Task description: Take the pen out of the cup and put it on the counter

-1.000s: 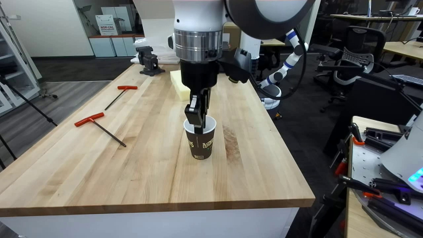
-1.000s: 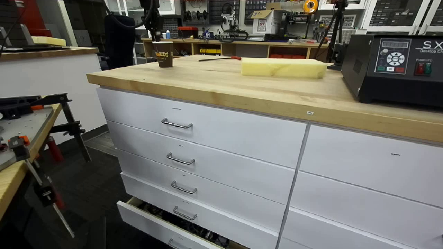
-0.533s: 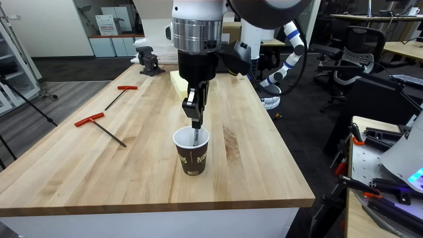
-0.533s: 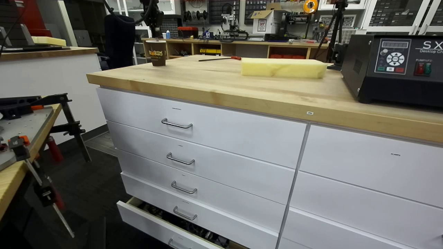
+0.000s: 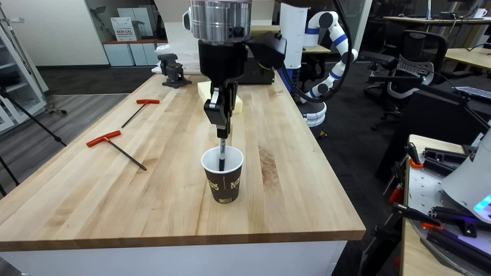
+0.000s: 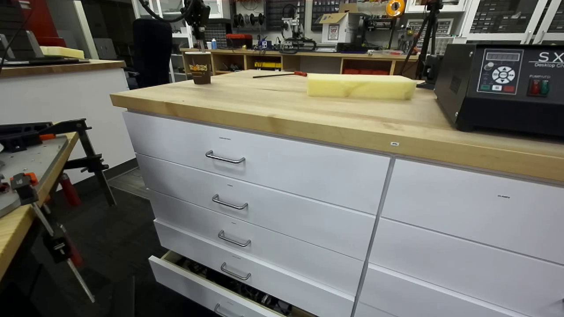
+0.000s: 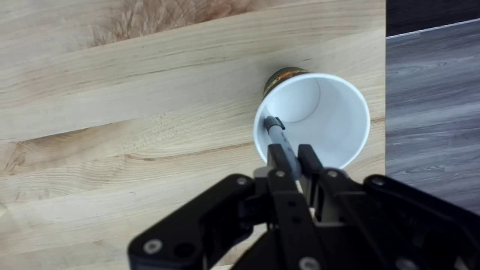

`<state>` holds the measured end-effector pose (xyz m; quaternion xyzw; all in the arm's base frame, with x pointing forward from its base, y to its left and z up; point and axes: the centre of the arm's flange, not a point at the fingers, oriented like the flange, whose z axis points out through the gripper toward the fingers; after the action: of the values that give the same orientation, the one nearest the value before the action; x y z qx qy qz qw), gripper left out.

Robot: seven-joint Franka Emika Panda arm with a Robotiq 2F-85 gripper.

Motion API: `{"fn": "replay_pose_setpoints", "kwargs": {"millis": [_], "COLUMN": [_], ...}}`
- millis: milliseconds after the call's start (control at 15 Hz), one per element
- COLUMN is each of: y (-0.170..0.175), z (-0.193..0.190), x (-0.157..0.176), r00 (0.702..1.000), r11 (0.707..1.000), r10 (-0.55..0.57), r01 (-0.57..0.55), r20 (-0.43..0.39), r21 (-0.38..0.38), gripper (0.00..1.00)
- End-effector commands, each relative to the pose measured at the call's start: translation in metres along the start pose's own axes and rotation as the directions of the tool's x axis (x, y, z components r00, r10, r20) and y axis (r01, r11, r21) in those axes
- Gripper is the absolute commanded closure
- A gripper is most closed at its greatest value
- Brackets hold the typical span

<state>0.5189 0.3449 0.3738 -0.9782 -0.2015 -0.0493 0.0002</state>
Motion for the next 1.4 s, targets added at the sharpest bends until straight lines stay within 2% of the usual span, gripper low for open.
{"fn": "replay_pose_setpoints", "kwargs": {"millis": [0,733,933,1333], "y": [0.006,0.032,0.053,0.105], "z": [-0.027,-0.120,-0.121,-0.101], "x": [0.005,0.036,0.032,0.023], "r00": [1.000,0.998,0.995,0.994], "r11": [1.000,0.999,0.995,0.967], "r10": [-0.019,-0.020,-0.006,0.028], "r01": [0.019,0.017,-0.004,-0.054], "r20": [0.009,-0.066,-0.103,-0.109], "r21": [-0.015,-0.036,-0.100,-0.248], "gripper": [0.97,0.97,0.97,0.97]}}
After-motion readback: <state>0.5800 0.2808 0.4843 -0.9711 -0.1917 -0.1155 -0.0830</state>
